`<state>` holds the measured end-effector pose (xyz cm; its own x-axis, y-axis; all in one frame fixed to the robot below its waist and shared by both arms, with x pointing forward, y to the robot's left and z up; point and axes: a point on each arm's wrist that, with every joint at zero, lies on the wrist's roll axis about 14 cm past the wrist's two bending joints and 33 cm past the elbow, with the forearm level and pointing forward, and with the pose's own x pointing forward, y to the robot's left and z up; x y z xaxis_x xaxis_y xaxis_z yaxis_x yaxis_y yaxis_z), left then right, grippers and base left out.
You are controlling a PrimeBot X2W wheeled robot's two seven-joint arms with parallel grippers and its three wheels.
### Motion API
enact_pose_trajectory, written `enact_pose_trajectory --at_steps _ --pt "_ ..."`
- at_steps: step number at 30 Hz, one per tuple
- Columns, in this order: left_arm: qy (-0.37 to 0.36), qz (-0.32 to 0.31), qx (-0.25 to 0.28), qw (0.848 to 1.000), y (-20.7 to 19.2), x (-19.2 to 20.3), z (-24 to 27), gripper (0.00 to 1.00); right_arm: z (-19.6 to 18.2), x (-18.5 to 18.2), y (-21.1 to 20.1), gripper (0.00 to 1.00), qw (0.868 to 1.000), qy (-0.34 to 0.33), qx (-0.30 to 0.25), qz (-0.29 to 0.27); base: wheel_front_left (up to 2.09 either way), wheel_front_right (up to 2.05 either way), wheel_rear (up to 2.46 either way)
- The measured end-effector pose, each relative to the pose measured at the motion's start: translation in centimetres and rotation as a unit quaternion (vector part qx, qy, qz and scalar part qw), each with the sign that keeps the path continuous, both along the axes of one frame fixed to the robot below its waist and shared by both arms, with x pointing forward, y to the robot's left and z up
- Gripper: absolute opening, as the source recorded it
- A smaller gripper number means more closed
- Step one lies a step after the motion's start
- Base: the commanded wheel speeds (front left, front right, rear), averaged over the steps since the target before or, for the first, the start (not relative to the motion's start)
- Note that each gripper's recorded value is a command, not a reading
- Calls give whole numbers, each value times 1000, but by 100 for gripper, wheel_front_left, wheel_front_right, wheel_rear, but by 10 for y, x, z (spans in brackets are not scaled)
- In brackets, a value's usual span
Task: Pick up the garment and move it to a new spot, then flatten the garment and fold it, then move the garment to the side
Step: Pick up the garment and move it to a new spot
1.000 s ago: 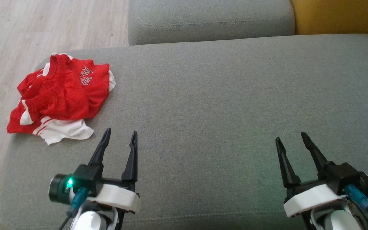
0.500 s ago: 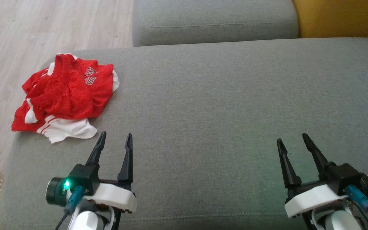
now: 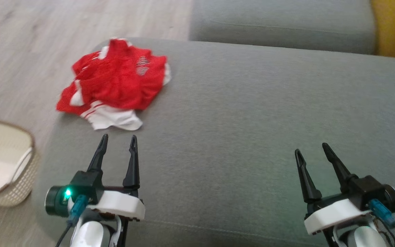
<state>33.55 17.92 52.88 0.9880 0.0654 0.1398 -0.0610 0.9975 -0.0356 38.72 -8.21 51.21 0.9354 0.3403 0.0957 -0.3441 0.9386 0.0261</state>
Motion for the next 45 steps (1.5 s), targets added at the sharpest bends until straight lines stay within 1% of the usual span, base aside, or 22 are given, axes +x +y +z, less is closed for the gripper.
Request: enact_pose_trajectory --at_steps 7,13,19,22,25,29,31,33,34,37,40,42,44,45 --pt "-3 57 -6 998 32 -18 2 100 -4 7 38 100 999 4 -3 54 0 0 0" --pt "4 100 -11 995 54 -30 -1 100 -14 13 66 100 995 14 -11 94 0 0 0" --pt "10 137 -10 990 76 -23 -1 100 -26 32 88 100 993 21 -9 119 0 0 0" --pt "9 140 -3 990 84 -13 1 100 -32 36 91 100 992 25 -11 123 0 0 0" --pt "-23 118 15 993 88 15 24 100 -33 44 87 100 993 22 -13 114 0 0 0" --pt "-88 70 50 992 96 70 76 100 -41 53 78 100 994 22 -24 103 0 0 0" --pt "-96 57 65 992 106 101 90 100 -50 57 75 100 994 29 -32 101 0 0 0" --pt "-80 45 64 994 113 134 91 100 -56 63 73 100 994 31 -38 97 0 0 0" --pt "-80 45 64 994 113 134 91 100 -56 63 73 100 994 31 -38 97 0 0 0" --pt "-4 23 41 999 113 184 71 100 -62 77 66 100 995 28 -39 85 0 0 0" --pt "58 4 13 998 103 224 49 100 -73 87 60 100 996 35 -38 77 0 0 0" --pt "105 -5 -16 994 97 245 28 100 -82 88 57 100 995 46 -37 75 0 0 0" --pt "169 -17 -32 985 88 258 -2 100 -92 88 54 100 995 57 -38 73 0 0 0" --pt "204 -21 -37 978 85 262 -19 100 -97 88 51 100 995 62 -39 70 0 0 0"
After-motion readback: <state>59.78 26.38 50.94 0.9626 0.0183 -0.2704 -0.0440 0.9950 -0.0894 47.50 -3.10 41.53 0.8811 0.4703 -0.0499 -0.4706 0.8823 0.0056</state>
